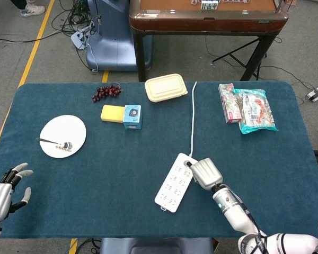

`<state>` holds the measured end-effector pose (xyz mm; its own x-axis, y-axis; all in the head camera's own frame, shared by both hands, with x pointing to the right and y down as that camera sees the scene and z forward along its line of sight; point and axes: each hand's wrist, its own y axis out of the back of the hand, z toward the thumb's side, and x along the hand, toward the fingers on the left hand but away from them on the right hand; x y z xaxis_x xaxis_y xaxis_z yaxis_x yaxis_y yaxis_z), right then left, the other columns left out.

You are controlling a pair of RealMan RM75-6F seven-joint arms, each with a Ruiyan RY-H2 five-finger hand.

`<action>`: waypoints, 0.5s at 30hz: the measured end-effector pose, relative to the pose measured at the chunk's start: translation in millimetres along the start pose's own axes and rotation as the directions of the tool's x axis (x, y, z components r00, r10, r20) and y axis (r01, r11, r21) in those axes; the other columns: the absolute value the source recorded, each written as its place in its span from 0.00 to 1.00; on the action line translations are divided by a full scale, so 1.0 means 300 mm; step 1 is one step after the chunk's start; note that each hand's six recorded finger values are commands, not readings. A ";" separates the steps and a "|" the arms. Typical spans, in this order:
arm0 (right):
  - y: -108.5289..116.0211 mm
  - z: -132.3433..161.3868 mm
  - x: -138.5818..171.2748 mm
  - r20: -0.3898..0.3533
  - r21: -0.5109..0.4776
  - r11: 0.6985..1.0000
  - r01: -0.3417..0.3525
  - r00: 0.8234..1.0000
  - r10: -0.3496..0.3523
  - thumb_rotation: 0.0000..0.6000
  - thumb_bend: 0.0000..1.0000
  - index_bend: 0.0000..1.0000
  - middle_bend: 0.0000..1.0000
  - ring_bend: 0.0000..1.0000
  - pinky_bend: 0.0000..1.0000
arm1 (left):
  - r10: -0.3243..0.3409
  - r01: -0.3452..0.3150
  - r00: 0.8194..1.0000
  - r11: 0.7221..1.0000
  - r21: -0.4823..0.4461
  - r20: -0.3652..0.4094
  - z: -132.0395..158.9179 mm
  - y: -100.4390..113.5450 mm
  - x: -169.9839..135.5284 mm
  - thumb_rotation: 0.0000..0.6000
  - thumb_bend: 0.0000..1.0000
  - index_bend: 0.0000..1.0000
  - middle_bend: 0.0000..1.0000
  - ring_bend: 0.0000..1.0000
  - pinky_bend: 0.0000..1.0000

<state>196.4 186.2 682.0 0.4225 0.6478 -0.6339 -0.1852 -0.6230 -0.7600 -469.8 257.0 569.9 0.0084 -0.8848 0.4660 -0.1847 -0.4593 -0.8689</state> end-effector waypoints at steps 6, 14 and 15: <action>0.102 0.005 0.043 -0.020 0.030 0.995 0.090 0.996 -0.090 1.00 0.89 0.26 0.94 1.00 1.00 | -0.004 0.004 1.000 1.000 0.006 0.004 0.005 -0.006 0.000 1.00 0.48 0.35 0.18 0.18 0.54; 0.190 -0.074 0.154 0.018 0.098 0.979 0.178 0.983 -0.181 1.00 0.37 0.26 0.56 0.67 0.79 | 0.008 -0.008 1.000 1.000 0.010 0.005 0.008 0.003 -0.001 1.00 0.48 0.35 0.18 0.18 0.54; 0.197 -0.097 0.178 0.036 0.111 0.977 0.185 0.981 -0.190 1.00 0.34 0.26 0.53 0.63 0.74 | 0.013 -0.013 1.000 1.000 0.010 0.006 0.009 0.008 -0.002 1.00 0.48 0.35 0.18 0.18 0.54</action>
<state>233.7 171.2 607.6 0.4182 0.7693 -0.4830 -0.2012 -0.4400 -0.8751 -467.6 256.3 567.1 0.0113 -0.8913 0.4533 -0.1754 -0.4481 -0.8766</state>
